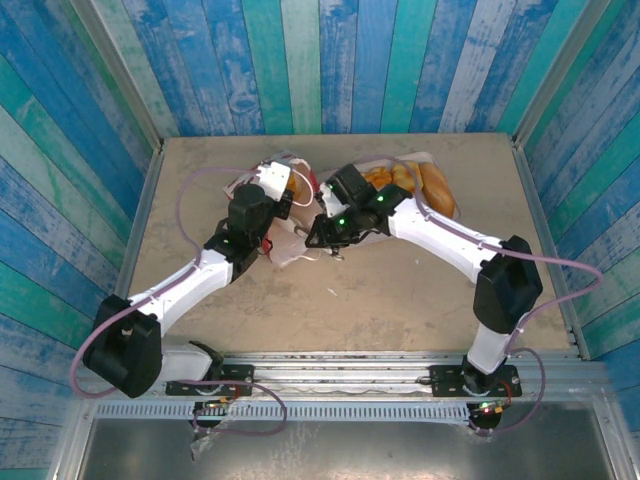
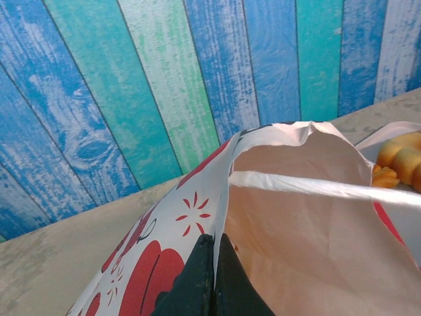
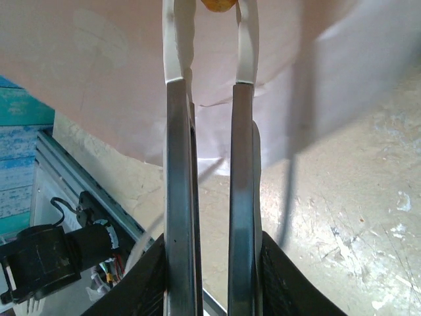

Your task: Take the fake bread out of the paper bag

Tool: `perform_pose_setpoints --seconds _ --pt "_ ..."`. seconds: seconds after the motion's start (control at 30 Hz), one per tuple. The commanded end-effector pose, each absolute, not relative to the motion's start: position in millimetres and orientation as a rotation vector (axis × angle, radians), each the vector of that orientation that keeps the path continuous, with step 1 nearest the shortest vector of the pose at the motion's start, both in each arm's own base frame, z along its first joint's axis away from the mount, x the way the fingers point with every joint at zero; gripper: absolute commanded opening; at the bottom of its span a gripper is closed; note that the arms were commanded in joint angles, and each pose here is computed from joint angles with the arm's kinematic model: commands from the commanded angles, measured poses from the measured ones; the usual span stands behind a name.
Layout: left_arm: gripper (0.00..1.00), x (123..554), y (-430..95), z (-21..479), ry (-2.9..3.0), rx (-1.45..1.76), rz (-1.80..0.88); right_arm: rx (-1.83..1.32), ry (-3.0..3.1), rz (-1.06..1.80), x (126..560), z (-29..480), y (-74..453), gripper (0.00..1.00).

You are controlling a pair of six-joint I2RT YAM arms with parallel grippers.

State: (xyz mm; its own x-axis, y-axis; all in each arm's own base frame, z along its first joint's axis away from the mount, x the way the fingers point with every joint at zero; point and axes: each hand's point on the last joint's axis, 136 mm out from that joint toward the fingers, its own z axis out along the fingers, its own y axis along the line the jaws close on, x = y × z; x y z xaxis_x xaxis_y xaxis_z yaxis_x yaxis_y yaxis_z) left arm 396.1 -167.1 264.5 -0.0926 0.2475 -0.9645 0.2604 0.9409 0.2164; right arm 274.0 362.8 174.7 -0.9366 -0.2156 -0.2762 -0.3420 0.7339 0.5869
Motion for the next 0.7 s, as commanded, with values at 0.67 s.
perform_pose_setpoints --seconds 0.67 --pt "0.00 410.5 -141.8 264.2 1.698 0.230 0.121 -0.515 2.756 1.090 230.0 201.5 305.3 0.01"
